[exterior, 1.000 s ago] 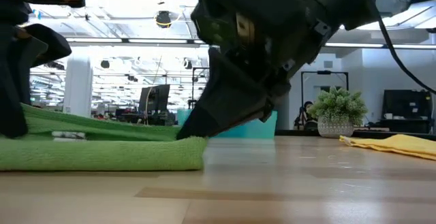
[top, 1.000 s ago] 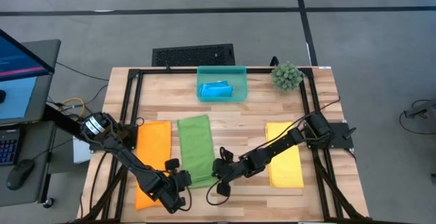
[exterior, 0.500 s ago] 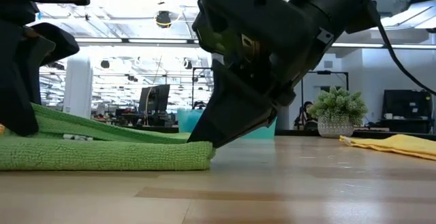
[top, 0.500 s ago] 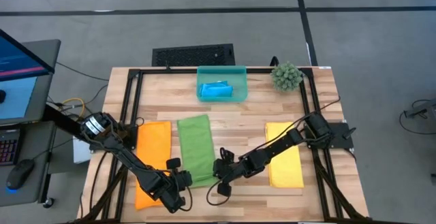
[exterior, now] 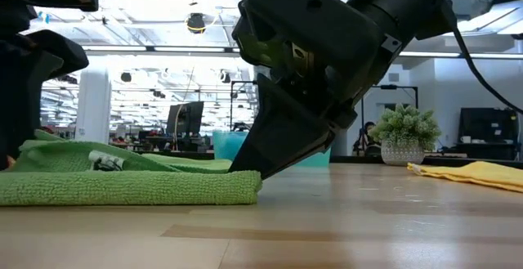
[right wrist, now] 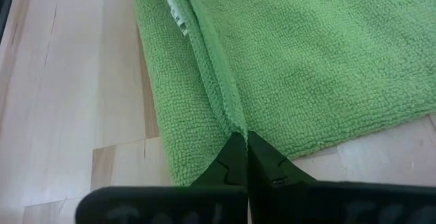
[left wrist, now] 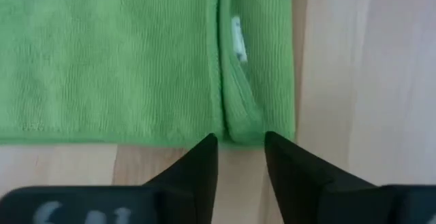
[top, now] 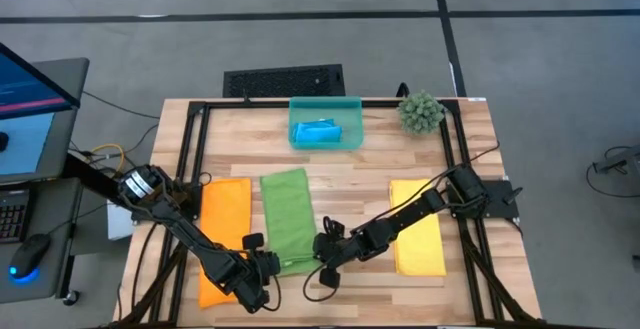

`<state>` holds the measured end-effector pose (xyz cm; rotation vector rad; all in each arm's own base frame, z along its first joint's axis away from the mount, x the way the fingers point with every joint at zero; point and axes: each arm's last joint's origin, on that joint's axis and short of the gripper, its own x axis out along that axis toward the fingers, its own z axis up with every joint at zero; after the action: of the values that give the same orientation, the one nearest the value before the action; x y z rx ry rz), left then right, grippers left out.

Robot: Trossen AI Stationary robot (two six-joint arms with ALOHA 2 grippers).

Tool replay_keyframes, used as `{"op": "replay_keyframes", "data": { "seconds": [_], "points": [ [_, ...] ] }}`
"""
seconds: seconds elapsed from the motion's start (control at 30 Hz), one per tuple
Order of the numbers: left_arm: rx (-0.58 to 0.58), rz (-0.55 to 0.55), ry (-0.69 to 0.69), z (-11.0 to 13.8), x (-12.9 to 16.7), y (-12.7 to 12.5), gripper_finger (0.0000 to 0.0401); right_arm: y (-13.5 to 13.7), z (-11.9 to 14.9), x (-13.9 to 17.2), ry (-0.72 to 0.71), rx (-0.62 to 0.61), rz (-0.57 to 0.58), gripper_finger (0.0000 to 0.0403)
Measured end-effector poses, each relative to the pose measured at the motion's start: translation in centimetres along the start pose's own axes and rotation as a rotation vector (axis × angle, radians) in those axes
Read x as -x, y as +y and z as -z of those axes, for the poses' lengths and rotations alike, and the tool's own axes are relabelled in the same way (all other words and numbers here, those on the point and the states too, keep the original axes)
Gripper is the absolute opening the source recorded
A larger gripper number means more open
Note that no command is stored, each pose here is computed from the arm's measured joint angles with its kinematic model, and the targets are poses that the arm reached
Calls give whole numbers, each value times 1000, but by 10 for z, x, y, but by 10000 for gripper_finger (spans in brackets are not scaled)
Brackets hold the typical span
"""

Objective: Roll microfiber towels into tight, uniform cylinder then place into a basket
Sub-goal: Roll the green towel

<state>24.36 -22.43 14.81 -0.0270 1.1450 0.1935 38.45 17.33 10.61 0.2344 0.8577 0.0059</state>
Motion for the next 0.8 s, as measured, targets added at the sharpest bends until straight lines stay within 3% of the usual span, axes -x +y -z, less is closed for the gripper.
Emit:
{"op": "replay_keyframes", "data": {
  "seconds": [0.33, 0.6, 0.7, 0.8],
  "points": [
    [-59, -100, 17, 7, 14, -2, 126, 0, 0, 0, 4, -15, 0, 15],
    [-219, -43, -222, -4, 36, -29, 126, 0, 0, 0, 4, -15, 0, 12],
    [-232, -45, -251, -8, 31, -31, 126, 0, 0, 0, 4, -15, -1, 21],
    [-234, -113, -228, -7, 14, -24, 126, 0, 1, 0, 6, -15, -1, 17]
  ]
}}
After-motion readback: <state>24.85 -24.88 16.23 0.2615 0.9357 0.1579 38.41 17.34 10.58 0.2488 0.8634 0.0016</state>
